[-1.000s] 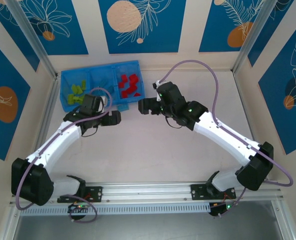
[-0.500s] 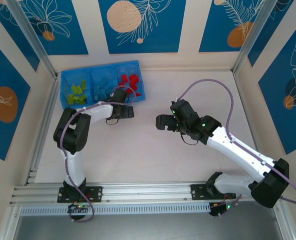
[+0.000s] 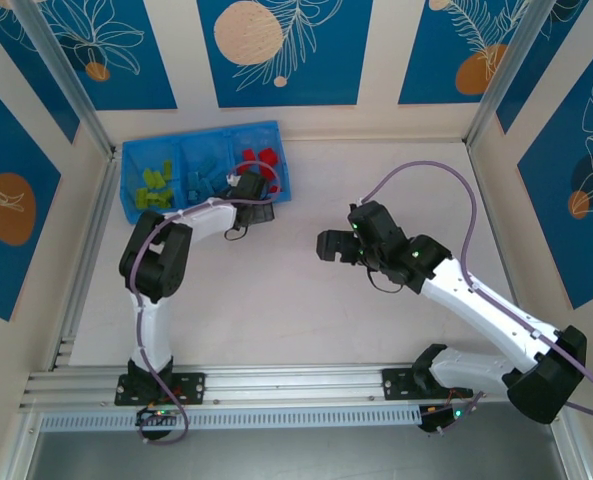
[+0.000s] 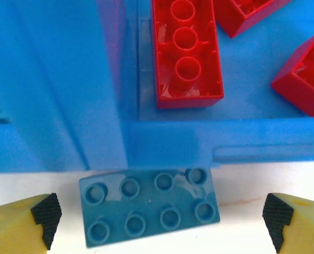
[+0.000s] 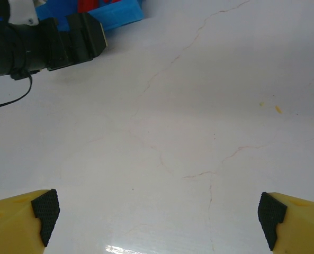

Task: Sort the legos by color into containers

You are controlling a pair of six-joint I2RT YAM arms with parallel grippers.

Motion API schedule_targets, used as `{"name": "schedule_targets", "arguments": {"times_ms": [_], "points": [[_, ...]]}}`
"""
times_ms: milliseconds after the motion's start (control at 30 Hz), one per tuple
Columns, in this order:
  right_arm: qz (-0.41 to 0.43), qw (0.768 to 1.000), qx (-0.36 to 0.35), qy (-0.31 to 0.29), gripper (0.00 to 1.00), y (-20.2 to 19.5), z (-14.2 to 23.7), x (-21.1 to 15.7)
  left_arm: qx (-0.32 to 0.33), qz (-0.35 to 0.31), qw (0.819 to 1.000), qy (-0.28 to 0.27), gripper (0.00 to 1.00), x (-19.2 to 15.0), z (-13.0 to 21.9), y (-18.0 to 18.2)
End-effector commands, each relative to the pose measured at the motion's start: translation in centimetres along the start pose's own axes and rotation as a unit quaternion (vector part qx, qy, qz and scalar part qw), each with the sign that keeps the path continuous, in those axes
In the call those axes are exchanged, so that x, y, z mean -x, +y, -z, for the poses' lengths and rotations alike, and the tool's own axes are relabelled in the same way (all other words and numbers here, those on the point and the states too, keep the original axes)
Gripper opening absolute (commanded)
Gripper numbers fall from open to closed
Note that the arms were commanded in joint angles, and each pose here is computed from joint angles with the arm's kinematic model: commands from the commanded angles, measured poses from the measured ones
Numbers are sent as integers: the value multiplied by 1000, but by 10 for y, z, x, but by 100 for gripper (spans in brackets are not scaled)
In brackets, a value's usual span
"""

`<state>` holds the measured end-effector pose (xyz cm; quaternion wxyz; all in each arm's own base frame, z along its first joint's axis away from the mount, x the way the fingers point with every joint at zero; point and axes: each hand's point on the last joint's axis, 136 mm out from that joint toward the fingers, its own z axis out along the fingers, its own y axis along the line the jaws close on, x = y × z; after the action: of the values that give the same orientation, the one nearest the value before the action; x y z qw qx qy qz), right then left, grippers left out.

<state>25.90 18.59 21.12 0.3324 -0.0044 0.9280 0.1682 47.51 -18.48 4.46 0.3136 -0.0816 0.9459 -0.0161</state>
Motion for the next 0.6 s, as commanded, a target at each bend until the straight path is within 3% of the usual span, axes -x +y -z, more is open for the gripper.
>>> {"name": "schedule_targets", "arguments": {"times_ms": [0,333,567], "points": [[-11,1000,-3,3,99,-8,6,-6,14,4,1000,10,94,-2,-7,1],[-22,1000,10,6,99,-6,10,-9,4,8,999,40,76,-23,-11,4],[-29,999,20,5,99,-1,12,-8,-48,7,998,38,69,-29,17,1]]}}
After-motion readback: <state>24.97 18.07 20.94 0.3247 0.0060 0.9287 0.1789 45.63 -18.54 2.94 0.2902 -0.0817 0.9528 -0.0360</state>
